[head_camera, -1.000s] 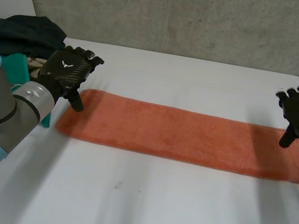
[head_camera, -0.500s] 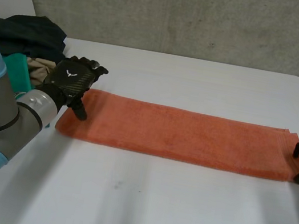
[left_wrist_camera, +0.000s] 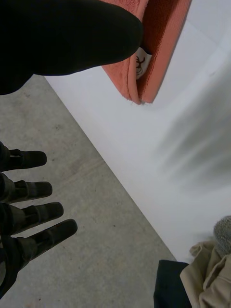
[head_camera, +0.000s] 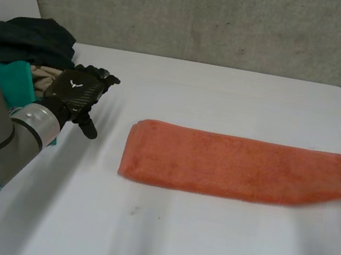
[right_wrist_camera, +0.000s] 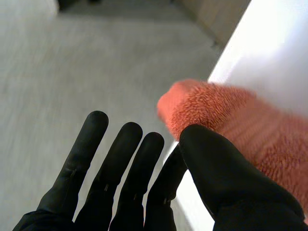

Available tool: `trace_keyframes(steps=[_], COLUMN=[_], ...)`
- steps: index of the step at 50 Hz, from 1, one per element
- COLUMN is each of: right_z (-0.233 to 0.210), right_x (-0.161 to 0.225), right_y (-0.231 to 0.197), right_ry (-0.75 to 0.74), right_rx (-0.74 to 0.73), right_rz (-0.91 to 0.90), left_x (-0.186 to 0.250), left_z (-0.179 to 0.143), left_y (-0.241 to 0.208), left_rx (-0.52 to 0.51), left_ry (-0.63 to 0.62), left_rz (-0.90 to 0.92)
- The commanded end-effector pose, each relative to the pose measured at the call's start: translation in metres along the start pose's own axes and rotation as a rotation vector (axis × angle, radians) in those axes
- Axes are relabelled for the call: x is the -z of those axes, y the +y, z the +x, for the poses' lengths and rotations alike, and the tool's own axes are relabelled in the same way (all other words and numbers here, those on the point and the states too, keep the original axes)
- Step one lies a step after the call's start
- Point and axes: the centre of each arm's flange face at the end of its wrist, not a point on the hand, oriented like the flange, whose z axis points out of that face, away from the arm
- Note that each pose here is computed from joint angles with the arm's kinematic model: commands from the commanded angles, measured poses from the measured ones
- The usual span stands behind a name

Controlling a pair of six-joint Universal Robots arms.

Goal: Fold the laundry.

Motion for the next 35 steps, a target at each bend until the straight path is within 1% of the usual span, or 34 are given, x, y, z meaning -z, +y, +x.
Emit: trace_keyframes(steps=[1,2,3,4,6,7,8,10,11,13,14,17,19,22,26,27,29,31,34,35], right_z=[-0.074,-0.082,-0.103,-0.114,-0.140,-0.167,-0.184,-0.208,-0.232,-0.248,-0.264,-0.276,-0.278,-0.270,-0.237,-0.211,-0.186,-0.161,-0.153,-0.154], right_x=[0.060,0.070,0.094,0.107,0.132,0.152,0.164,0.184,0.206,0.219,0.232,0.239,0.237,0.227,0.217,0.207,0.193,0.179,0.171,0.168], right_y=[-0.137,-0.147,-0.167,-0.177,-0.192,-0.199,-0.202,-0.208,-0.212,-0.213,-0.210,-0.204,-0.201,-0.199,-0.210,-0.214,-0.211,-0.198,-0.178,-0.164], right_ry=[-0.175,-0.201,-0.274,-0.313,-0.395,-0.473,-0.520,-0.580,-0.641,-0.679,-0.723,-0.760,-0.760,-0.721,-0.641,-0.599,-0.560,-0.548,-0.577,-0.608], right_rx=[0.045,0.048,0.057,0.067,0.075,0.083,0.090,0.102,0.117,0.130,0.143,0.151,0.151,0.128,-0.014,-0.106,-0.193,-0.290,-0.338,-0.351], right_rz=[0.554,0.603,0.710,0.765,0.855,0.917,0.954,1.006,1.047,1.069,1.080,1.072,1.036,0.950,0.827,0.779,0.710,0.605,0.484,0.401], left_x=[0.002,0.002,0.002,0.002,0.002,0.001,0.001,0.000,-0.001,-0.003,-0.004,-0.009,-0.014,-0.023,-0.031,-0.034,-0.036,-0.036,-0.036,-0.038], left_z=[-0.006,-0.006,-0.006,-0.005,-0.006,-0.005,-0.004,-0.004,-0.003,-0.003,-0.003,-0.004,-0.002,0.007,0.022,0.029,0.039,0.057,0.076,0.087], left_y=[-0.005,-0.006,-0.006,-0.006,-0.007,-0.008,-0.009,-0.010,-0.010,-0.011,-0.011,-0.014,-0.015,-0.019,-0.025,-0.026,-0.028,-0.031,-0.032,-0.029], left_rx=[-0.001,-0.002,-0.002,-0.004,-0.003,-0.006,-0.007,-0.008,-0.009,-0.011,-0.013,-0.016,-0.015,-0.009,-0.006,-0.007,-0.008,-0.012,-0.018,-0.021], left_ry=[-0.017,-0.017,-0.018,-0.016,-0.017,-0.016,-0.013,-0.012,-0.011,-0.011,-0.014,-0.020,-0.011,0.010,0.045,0.062,0.085,0.129,0.172,0.193], left_rz=[0.014,0.015,0.017,0.017,0.019,0.025,0.027,0.032,0.036,0.047,0.052,0.075,0.084,0.107,0.134,0.140,0.151,0.164,0.175,0.173])
